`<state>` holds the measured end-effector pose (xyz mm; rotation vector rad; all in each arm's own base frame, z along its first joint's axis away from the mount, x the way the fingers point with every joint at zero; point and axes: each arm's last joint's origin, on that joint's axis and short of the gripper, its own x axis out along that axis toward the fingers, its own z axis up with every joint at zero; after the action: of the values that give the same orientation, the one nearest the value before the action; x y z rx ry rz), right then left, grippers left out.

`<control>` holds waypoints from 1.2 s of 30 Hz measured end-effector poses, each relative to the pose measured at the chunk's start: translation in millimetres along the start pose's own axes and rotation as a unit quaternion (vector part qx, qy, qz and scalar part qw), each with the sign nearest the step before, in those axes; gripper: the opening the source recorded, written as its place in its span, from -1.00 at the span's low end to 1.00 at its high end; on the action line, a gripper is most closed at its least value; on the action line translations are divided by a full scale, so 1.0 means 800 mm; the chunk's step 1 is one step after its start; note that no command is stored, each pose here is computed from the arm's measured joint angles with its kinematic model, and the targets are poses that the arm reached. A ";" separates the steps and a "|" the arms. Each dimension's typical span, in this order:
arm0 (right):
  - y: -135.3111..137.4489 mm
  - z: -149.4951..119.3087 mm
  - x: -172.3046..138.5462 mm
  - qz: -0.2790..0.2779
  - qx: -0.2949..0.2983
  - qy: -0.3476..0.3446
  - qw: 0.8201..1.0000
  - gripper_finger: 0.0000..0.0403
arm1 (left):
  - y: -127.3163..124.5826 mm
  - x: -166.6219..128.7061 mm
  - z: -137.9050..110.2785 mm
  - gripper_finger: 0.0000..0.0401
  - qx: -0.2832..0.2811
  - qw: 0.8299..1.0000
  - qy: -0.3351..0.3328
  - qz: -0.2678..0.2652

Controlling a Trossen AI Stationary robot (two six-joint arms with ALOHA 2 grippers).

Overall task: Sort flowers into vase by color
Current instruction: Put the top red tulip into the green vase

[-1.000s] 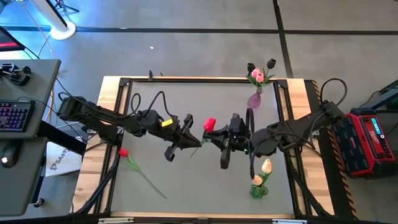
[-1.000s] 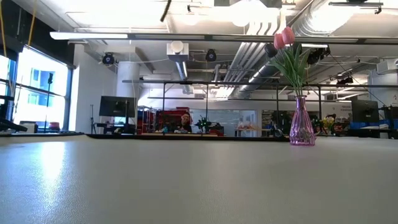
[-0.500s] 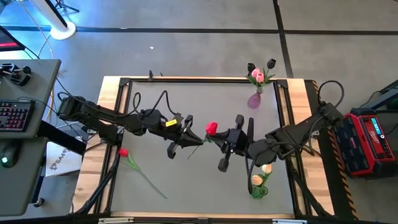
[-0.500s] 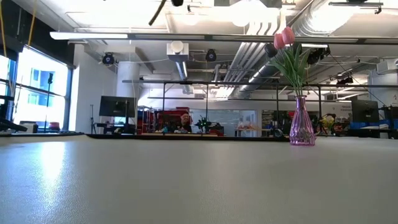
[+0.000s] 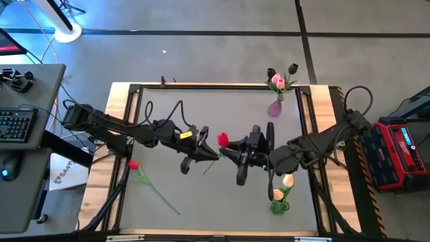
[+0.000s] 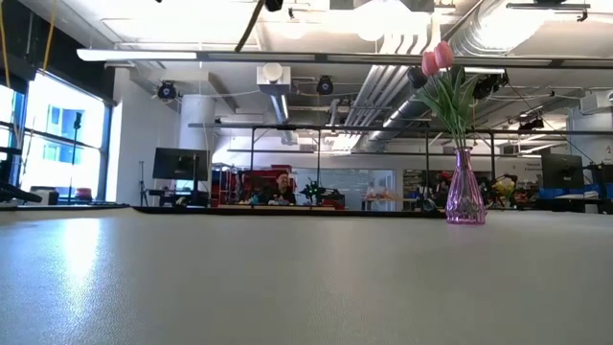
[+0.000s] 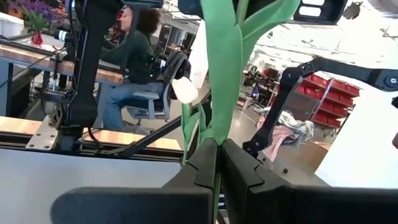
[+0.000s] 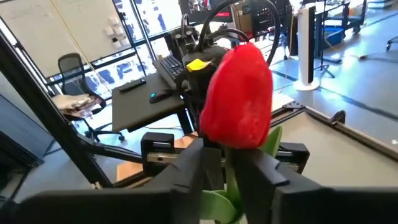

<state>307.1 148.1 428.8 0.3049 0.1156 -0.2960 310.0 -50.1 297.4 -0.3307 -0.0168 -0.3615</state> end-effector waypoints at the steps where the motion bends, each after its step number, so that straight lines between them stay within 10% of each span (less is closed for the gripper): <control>1: 0.000 0.000 0.000 0.001 0.004 0.001 1.000 -0.56 | 0.000 0.000 0.000 -1.00 0.000 1.000 0.000 0.000; 7: 0.000 0.000 0.000 -0.006 0.013 -0.003 1.000 -0.43 | 0.000 0.000 0.001 -1.00 0.000 1.000 -0.002 -0.001; 13: -0.004 -0.001 0.000 -0.044 0.002 -0.012 0.999 -0.80 | -0.002 0.000 0.000 -1.00 0.000 1.000 -0.001 -0.003; 28: 0.016 -0.020 -0.017 -0.102 -0.197 -0.015 0.975 -0.99 | 0.002 -0.001 0.000 -1.00 -0.029 1.000 0.004 0.006; 36: 0.008 -0.018 -0.005 -0.108 -0.139 -0.018 0.984 -0.98 | 0.002 -0.001 0.000 -1.00 -0.024 1.000 0.006 0.006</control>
<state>304.4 159.0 417.6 0.0088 0.1528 -0.4949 310.1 -48.7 296.7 -0.3768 0.0055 -0.3521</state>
